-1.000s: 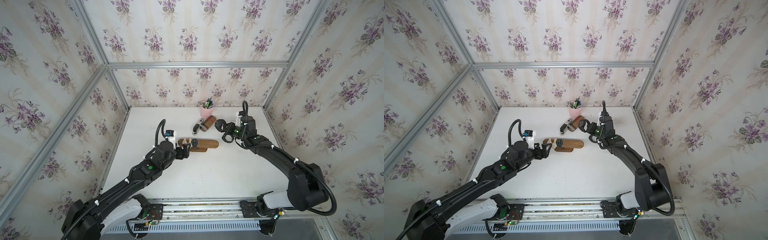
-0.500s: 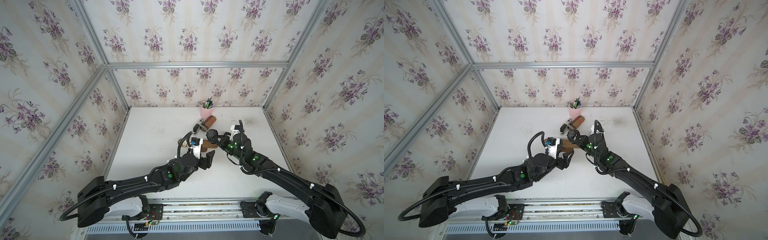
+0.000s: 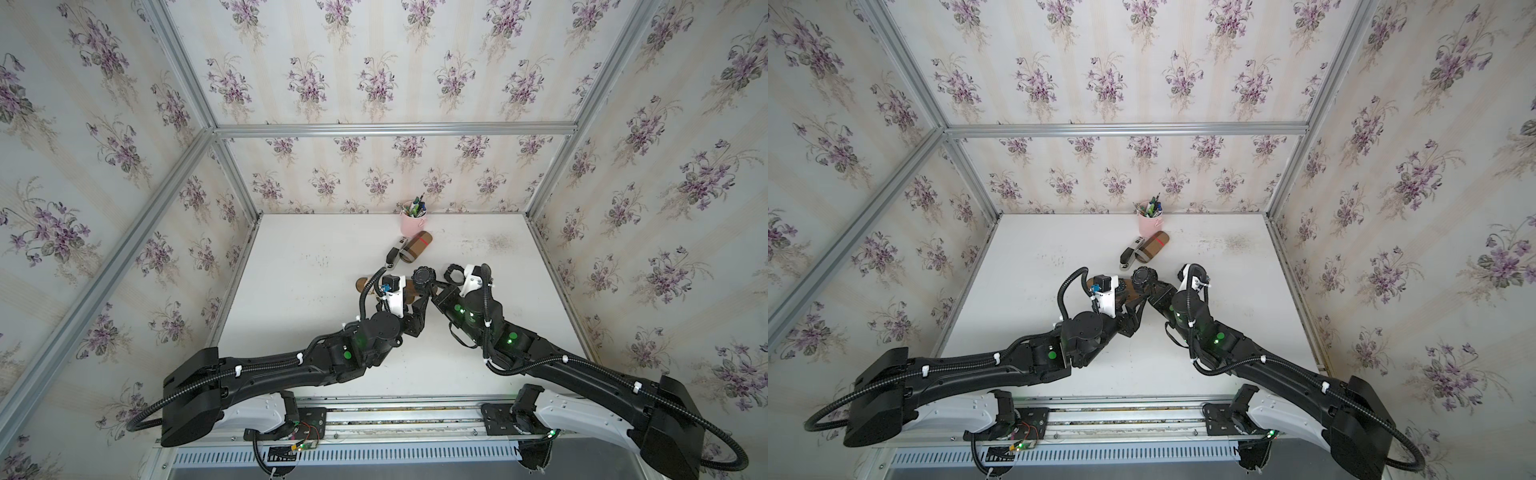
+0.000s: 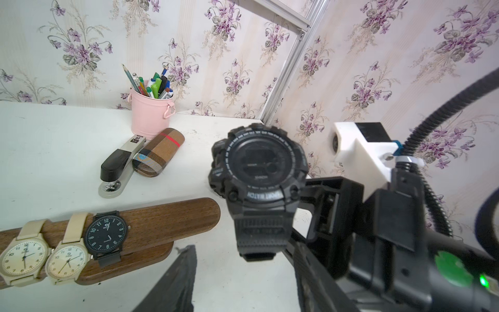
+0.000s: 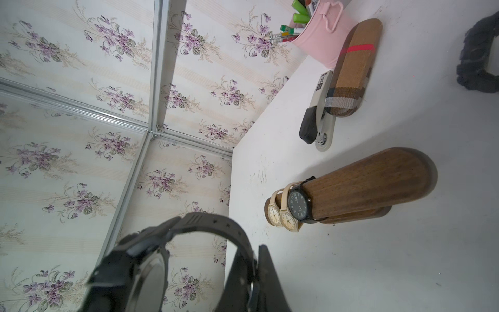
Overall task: Place watch on stand
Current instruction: Pick up the watch at the center of the board.
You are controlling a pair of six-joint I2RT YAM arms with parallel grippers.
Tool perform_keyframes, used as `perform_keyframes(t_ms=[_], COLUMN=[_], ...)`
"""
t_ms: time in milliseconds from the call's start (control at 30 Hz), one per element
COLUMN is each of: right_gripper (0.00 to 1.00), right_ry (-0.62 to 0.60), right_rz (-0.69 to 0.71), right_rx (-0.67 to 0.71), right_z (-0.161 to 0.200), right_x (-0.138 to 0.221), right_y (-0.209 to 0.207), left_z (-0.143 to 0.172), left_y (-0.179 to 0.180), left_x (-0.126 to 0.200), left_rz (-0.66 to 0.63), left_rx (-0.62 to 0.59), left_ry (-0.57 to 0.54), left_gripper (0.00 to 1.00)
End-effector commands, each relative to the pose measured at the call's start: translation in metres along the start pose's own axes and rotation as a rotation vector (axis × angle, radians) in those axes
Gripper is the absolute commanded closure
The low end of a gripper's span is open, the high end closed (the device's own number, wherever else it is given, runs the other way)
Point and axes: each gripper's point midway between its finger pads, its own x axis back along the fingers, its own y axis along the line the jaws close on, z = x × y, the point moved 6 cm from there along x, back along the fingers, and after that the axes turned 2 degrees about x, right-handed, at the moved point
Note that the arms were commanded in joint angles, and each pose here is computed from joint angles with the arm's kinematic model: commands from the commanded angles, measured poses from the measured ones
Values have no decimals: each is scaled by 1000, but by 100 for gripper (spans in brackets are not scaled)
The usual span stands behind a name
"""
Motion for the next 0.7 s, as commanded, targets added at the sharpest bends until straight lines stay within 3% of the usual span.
perform_keyframes(t_ms=[0, 133, 400, 667], right_gripper=[100, 100, 100, 100], right_ry=[-65, -67, -88, -116], right_rz=[-26, -23, -16, 11], right_rx=[-48, -55, -68, -39], right_z=[-5, 0, 5, 12], right_x=[2, 2, 5, 8], right_y=[8, 8, 8, 14], left_z=[-7, -9, -9, -8], left_y=[-3, -5, -4, -5], left_x=[-1, -3, -8, -13], left_rz=[-5, -7, -60, -90], left_rx=[49, 48, 40, 35], left_ry=[-36, -33, -7, 20], left_gripper=[44, 44, 64, 75])
